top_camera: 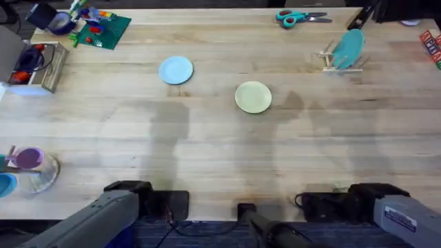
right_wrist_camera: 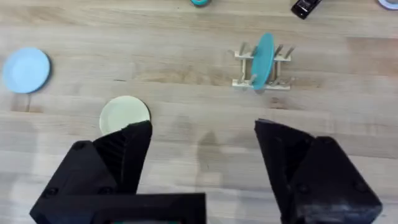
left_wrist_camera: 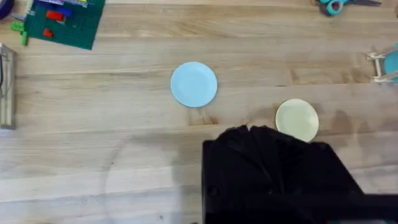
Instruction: Pick up the plates from the table one by one and place each into a slot on the dish rack.
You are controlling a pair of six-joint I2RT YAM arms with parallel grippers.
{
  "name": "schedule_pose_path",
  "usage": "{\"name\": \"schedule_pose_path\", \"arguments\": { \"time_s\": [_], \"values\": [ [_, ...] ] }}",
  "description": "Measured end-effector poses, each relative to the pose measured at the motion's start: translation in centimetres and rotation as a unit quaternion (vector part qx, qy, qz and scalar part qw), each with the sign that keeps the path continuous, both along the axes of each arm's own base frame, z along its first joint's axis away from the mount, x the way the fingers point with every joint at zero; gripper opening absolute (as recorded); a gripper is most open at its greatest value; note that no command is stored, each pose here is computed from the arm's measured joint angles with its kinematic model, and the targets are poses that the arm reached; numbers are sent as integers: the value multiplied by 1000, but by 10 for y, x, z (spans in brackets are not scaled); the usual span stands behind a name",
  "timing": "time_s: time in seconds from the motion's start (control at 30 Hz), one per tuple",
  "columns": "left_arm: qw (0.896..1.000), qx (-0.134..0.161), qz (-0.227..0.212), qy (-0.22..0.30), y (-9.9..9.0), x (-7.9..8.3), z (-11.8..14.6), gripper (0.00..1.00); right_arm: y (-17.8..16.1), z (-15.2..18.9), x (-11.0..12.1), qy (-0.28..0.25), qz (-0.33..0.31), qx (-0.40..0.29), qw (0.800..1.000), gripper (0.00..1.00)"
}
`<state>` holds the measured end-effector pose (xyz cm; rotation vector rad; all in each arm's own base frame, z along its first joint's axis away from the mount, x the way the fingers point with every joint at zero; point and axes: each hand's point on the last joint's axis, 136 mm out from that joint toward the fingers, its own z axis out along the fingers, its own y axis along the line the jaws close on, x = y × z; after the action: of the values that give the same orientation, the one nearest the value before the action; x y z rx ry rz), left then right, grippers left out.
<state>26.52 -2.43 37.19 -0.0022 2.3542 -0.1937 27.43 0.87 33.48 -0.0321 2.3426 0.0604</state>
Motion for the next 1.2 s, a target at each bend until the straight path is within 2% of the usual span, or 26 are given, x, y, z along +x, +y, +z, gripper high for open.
{"name": "schedule_pose_path", "arguments": {
  "time_s": [0.13,0.5,0.67,0.77,0.97,1.2],
  "values": [
    [1000,-8,3,5,-1,-1,-1,41,0,0,0,-1,0,0,1000,993],
    [994,-94,-42,31,-32,-7,-3,41,0,0,0,-1,0,0,1000,994],
    [985,-138,-76,64,-51,1,-12,42,0,0,0,-1,0,0,1000,995],
    [981,-153,-84,83,-56,5,-19,42,0,0,0,-1,0,0,1000,995],
    [970,-182,-99,126,-66,2,-45,43,0,0,0,-1,0,0,1000,995],
    [956,-223,-128,138,-81,11,-69,42,0,0,0,-1,0,0,1000,995]
  ]
}}
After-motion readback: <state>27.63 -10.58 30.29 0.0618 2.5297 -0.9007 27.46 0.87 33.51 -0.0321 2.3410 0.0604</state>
